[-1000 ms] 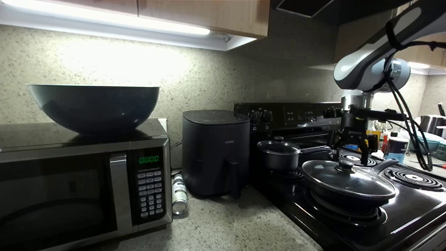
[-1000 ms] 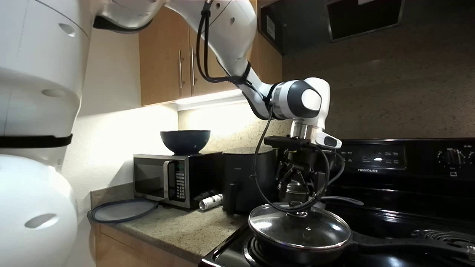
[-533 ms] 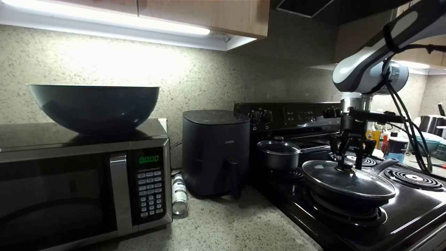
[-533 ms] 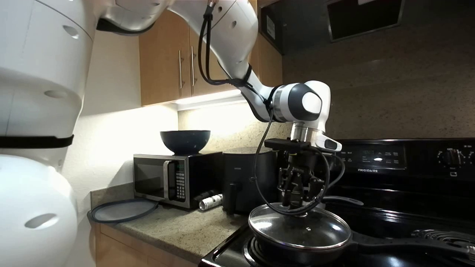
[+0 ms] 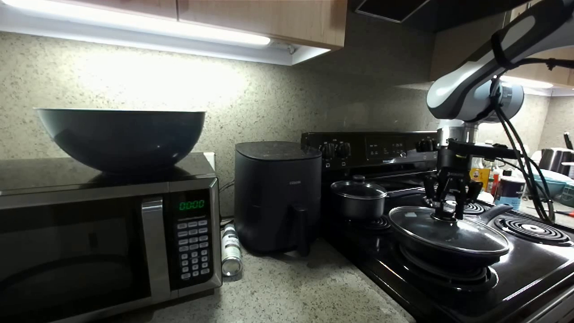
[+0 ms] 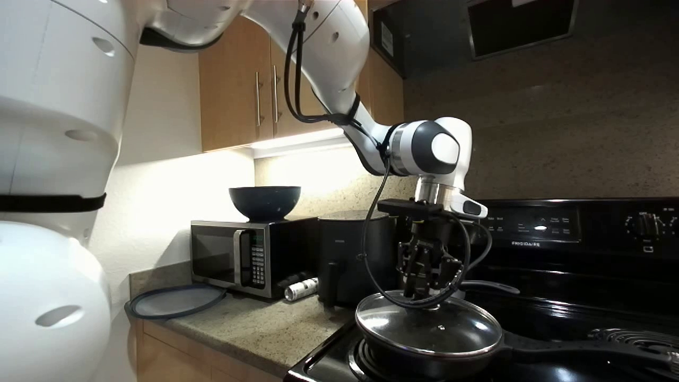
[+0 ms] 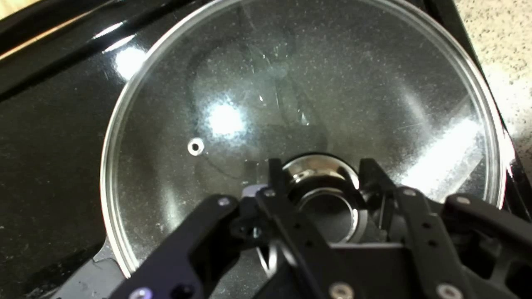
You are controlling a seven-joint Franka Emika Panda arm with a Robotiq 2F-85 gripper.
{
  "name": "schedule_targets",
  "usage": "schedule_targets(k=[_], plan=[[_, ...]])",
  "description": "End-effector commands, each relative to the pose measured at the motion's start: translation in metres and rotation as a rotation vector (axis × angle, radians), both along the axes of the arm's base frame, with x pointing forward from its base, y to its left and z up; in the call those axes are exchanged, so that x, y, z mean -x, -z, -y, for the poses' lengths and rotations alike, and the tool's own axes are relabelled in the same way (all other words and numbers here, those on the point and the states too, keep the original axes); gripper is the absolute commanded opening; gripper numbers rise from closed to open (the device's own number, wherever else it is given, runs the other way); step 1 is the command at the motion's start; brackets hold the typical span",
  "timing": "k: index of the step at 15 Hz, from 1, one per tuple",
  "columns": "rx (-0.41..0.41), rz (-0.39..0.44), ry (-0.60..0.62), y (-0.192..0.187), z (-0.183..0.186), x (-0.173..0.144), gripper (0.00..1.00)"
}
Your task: Remove the glass lid from the pan and put it on the left side of the counter
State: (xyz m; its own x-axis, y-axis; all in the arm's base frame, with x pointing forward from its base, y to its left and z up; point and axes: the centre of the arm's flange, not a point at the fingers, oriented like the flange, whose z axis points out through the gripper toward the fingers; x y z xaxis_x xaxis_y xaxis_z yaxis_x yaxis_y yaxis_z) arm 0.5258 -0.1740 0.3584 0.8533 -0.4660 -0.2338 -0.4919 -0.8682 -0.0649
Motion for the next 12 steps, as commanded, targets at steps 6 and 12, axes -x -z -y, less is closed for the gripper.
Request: schedule_targets(k=[6, 12], plan=[[-0.001, 0.01, 0.0, 0.0006, 0.0003, -0.0022, 1.0], [0.007, 0.018, -0.004, 0.0008, 0.0018, -0.0067, 1.0]])
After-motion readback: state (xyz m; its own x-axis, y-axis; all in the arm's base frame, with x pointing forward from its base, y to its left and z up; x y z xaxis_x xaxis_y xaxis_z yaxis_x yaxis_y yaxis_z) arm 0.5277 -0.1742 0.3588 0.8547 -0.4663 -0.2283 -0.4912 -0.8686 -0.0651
